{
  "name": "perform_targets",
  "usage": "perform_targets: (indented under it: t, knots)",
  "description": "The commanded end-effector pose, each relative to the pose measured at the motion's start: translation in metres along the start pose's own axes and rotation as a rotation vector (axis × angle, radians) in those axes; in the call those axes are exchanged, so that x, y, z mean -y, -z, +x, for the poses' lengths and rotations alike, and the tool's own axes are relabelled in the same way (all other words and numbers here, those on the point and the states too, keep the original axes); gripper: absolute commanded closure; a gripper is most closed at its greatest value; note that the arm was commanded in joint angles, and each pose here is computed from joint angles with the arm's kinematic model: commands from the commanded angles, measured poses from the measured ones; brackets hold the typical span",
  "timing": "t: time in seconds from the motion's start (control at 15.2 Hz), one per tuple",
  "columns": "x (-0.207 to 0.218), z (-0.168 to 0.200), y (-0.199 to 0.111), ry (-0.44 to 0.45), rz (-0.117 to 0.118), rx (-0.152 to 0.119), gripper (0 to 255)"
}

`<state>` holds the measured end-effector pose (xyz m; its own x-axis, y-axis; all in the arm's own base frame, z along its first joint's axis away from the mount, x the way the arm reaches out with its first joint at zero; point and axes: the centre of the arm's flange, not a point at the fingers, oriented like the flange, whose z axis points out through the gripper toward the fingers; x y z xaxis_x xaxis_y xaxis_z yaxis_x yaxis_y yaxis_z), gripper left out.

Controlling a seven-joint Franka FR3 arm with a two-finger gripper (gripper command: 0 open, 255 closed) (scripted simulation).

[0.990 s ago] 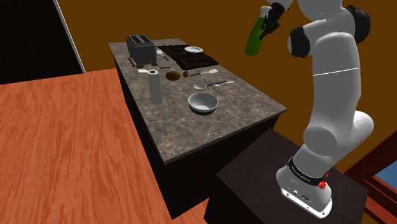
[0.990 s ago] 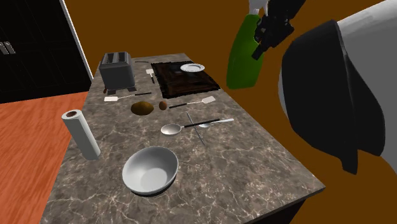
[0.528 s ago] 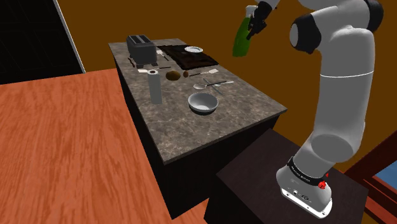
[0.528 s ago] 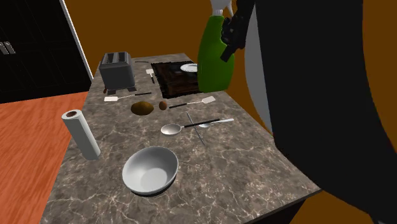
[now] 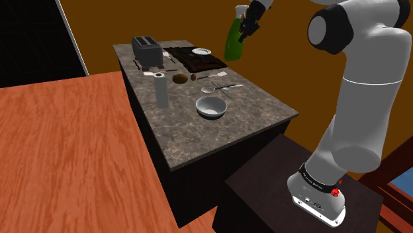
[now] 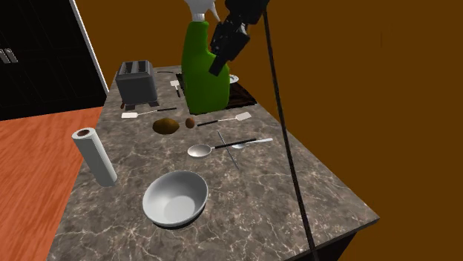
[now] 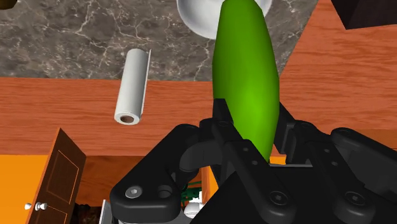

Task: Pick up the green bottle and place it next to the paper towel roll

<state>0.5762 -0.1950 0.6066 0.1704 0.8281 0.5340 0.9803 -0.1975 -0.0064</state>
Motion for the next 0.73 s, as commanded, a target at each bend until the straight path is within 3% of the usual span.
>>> perform_targets:
  t: [0.0, 0.66]
  knots:
    - [-0.002, 0.022, -0.015, -0.001, -0.001, 0.000, 255]
    - [-0.017, 0.134, -0.084, -0.001, -0.001, 0.000, 255]
